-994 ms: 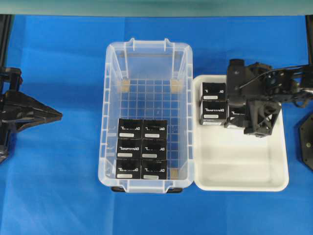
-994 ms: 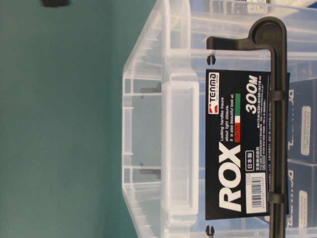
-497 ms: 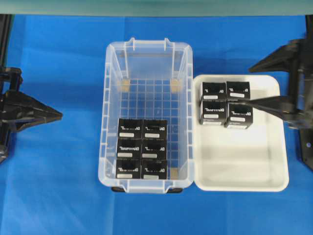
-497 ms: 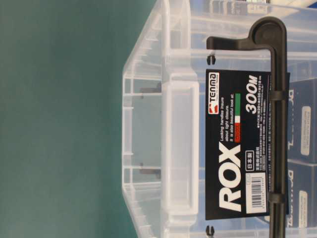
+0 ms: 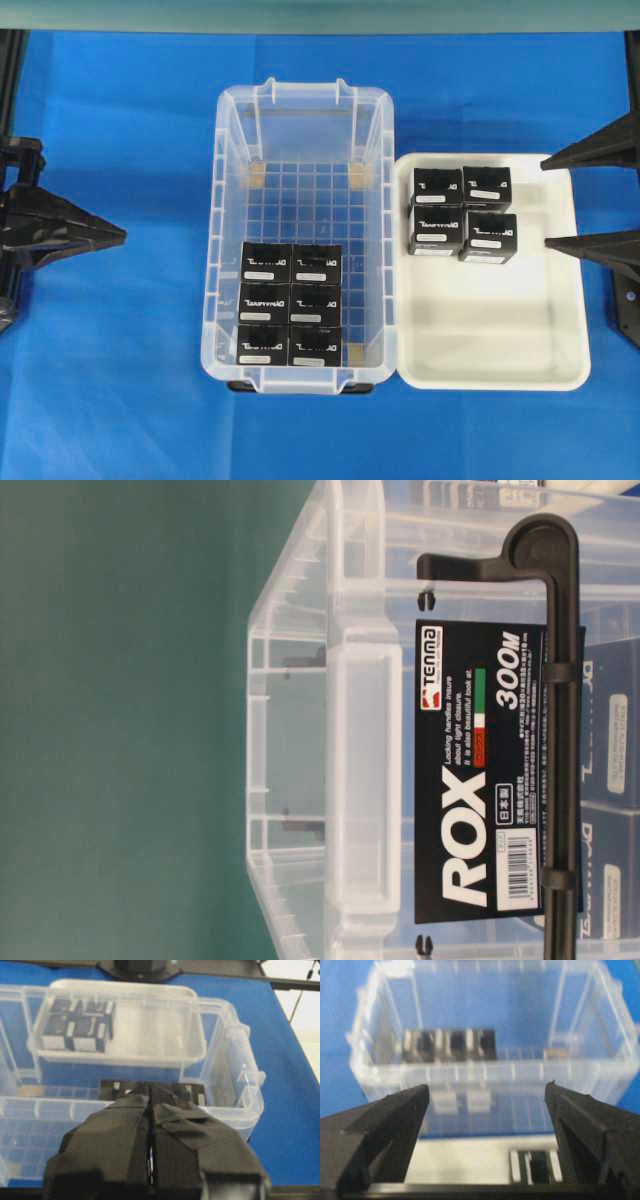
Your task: Pick the box from inside the plastic case
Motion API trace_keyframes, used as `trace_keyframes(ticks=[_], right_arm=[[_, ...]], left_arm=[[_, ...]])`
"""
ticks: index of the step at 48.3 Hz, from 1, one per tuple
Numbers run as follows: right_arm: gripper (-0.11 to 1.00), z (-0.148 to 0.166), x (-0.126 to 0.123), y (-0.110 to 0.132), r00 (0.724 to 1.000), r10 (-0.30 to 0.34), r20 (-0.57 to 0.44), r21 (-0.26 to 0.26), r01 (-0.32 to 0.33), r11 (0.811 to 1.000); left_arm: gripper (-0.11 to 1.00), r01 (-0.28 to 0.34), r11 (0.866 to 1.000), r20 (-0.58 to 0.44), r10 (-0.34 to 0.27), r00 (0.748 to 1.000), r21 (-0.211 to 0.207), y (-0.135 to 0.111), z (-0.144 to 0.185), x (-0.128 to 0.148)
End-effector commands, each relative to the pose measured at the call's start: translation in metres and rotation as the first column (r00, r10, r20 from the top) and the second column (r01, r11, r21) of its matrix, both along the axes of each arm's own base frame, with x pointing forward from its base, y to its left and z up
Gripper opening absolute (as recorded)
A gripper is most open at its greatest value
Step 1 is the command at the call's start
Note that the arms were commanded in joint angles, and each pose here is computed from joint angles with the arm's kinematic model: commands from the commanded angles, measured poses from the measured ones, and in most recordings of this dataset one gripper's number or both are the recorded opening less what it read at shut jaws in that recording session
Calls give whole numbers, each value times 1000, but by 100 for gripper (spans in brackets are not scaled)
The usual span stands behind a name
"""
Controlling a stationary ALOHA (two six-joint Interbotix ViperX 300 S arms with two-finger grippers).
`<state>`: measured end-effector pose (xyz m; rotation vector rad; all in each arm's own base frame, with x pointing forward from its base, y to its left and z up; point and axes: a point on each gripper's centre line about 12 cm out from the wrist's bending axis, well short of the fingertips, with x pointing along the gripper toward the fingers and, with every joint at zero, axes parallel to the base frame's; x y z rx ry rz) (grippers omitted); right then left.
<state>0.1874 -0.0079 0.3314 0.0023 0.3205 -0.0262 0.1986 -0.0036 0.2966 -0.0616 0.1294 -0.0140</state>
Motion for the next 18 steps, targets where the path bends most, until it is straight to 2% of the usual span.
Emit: trace_keyframes(ticks=[1, 8, 18], right_arm=[[94, 8, 2, 2, 999, 11, 52, -3, -11, 1000], [94, 14, 2, 3, 995, 14, 99, -5, -13, 1000], [94, 16, 0, 3, 994, 12, 111, -1, -12, 1000]], left_arm=[[-5, 0, 1000, 38, -1, 999, 4, 0, 13, 0], [-5, 0, 1000, 63, -1, 998, 6, 0, 19, -4], [-5, 0, 1000, 75, -1, 997, 6, 0, 21, -6]])
